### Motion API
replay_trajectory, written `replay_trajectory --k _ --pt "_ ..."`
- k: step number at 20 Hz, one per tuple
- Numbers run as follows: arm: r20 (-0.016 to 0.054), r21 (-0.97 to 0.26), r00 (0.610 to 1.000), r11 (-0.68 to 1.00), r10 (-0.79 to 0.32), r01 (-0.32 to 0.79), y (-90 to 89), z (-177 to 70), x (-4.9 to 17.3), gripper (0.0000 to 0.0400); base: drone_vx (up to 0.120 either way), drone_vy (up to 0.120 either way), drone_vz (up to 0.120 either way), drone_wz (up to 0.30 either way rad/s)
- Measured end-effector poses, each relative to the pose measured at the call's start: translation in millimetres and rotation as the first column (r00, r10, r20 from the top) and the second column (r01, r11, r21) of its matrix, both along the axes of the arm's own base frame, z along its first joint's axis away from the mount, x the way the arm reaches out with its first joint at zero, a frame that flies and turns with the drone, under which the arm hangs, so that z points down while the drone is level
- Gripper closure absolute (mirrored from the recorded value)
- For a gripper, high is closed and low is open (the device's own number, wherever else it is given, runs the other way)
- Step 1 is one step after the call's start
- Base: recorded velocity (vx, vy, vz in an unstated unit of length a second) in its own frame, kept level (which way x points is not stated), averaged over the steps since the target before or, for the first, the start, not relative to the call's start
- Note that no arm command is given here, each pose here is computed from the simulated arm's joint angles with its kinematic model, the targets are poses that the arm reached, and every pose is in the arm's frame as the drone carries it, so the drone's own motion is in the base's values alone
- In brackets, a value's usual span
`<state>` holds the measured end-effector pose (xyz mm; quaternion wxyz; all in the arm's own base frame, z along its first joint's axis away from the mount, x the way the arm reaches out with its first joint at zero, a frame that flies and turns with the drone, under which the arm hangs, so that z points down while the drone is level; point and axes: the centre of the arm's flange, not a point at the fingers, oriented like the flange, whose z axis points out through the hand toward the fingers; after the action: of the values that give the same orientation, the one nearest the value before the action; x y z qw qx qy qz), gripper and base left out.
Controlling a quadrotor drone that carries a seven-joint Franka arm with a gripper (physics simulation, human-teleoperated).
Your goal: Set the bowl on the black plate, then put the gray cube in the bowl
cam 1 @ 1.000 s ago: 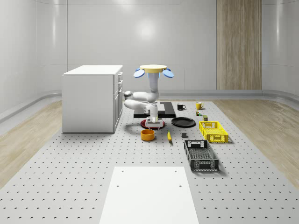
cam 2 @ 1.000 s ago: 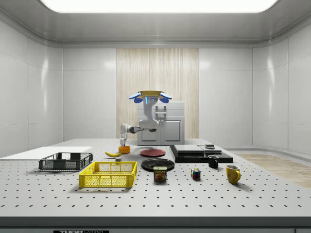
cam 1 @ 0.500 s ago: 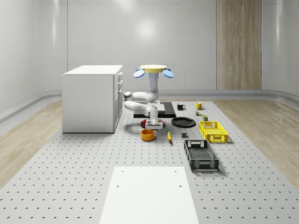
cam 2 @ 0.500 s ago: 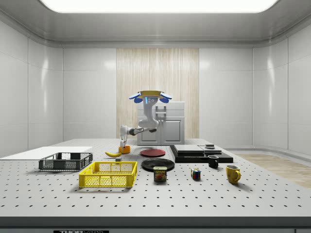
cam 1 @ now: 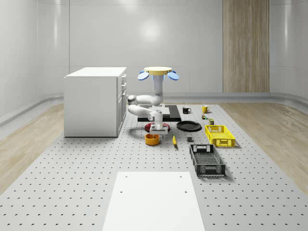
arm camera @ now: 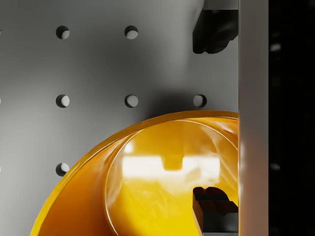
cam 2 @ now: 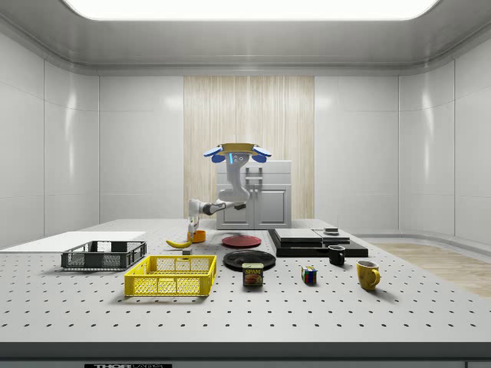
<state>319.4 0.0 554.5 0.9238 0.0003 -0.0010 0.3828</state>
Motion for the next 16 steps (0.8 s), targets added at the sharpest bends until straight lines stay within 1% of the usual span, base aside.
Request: replay_trajectory --k 2,3,4,5,6,8,11,16 --pt "0.0000 0.000 1.000 1.000 0.000 0.000 0.0 0.8 0.5 0.0000 0.000 0.000 0.000 0.000" --pt "0.0000 0.000 1.000 1.000 0.000 0.000 0.0 1.1 0.7 0.0046 0.000 0.000 0.000 0.000" --pt "0.0000 0.000 1.000 1.000 0.000 0.000 0.0 1.4 0.9 0.0102 0.000 0.000 0.000 0.000" --pt "0.0000 0.000 1.000 1.000 0.000 0.000 0.0 1.6 1.0 0.0146 0.000 0.000 0.000 0.000" --pt "0.0000 0.000 1.000 1.000 0.000 0.000 0.0 1.7 1.1 0.0180 0.000 0.000 0.000 0.000" --pt "0.0001 0.000 1.000 1.000 0.000 0.000 0.0 1.9 1.2 0.0227 0.000 0.000 0.000 0.000" --pt "0.0001 0.000 1.000 1.000 0.000 0.000 0.0 2.1 1.3 0.0266 0.000 0.000 0.000 0.000" --pt "0.0001 0.000 1.000 1.000 0.000 0.000 0.0 1.5 1.4 0.0290 0.000 0.000 0.000 0.000"
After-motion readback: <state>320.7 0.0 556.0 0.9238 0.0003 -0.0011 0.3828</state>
